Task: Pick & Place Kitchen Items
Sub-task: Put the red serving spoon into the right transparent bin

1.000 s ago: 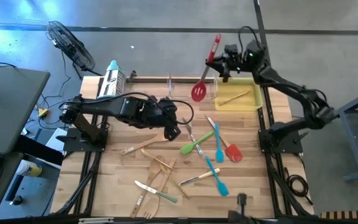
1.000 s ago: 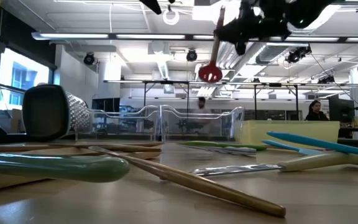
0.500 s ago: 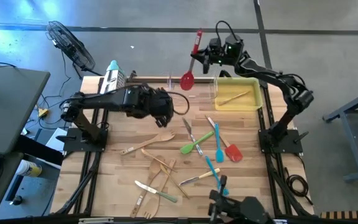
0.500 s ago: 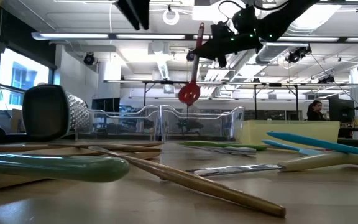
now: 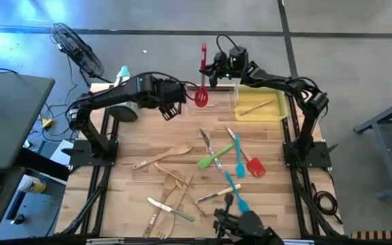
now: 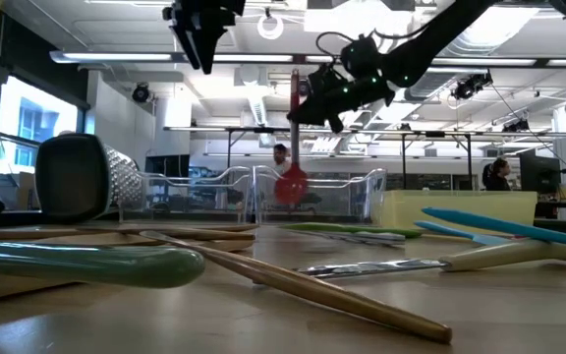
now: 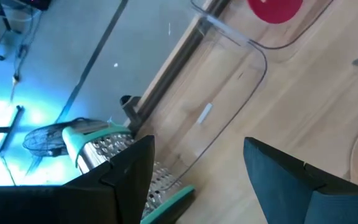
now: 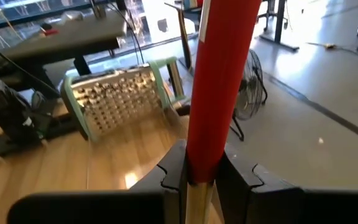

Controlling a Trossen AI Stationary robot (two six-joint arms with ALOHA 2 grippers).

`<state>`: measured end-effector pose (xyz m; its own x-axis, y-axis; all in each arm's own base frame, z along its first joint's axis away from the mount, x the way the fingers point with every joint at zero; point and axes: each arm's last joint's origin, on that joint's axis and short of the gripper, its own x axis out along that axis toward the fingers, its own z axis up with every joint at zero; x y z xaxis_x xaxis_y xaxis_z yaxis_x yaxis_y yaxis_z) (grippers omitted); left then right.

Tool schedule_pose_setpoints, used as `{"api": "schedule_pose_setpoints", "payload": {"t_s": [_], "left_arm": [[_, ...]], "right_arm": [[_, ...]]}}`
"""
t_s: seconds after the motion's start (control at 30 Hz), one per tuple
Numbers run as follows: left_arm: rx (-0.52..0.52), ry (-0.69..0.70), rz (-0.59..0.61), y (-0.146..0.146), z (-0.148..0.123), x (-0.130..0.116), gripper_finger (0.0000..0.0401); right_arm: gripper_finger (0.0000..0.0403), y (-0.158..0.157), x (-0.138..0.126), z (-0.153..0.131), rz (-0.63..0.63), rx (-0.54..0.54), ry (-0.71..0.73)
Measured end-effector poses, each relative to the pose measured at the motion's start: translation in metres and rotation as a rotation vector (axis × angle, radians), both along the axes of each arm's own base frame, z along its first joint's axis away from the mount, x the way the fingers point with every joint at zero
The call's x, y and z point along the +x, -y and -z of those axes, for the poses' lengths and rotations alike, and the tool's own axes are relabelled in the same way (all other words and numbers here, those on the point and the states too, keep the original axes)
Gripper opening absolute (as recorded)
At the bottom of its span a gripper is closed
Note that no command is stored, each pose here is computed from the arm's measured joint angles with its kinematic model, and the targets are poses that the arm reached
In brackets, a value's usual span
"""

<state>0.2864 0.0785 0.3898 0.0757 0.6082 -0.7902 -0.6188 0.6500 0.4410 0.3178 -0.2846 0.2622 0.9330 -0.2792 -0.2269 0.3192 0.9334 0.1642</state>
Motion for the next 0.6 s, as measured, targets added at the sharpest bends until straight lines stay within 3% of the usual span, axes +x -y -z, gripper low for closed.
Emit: {"api": "schedule_pose_setpoints", "payload": {"t_s": [0.2, 0.4, 0.6], "left_arm": [[-0.01, -0.001, -0.021, -0.01, 0.0, -0.002, 0.0239], [-0.008, -0.017, 0.001, -0.011, 0.0, -0.002, 0.0239], [-0.012, -0.016, -0.001, -0.011, 0.0, -0.003, 0.0239]], "right_arm": [[0.0045, -0.01, 0.011, 0.01, -0.026, 0.023, -0.041], [0.0045, -0.025, 0.023, 0.011, -0.083, -0.025, -0.064], [0.0045, -0.024, 0.014, 0.006, -0.086, -0.051, -0.111]]}}
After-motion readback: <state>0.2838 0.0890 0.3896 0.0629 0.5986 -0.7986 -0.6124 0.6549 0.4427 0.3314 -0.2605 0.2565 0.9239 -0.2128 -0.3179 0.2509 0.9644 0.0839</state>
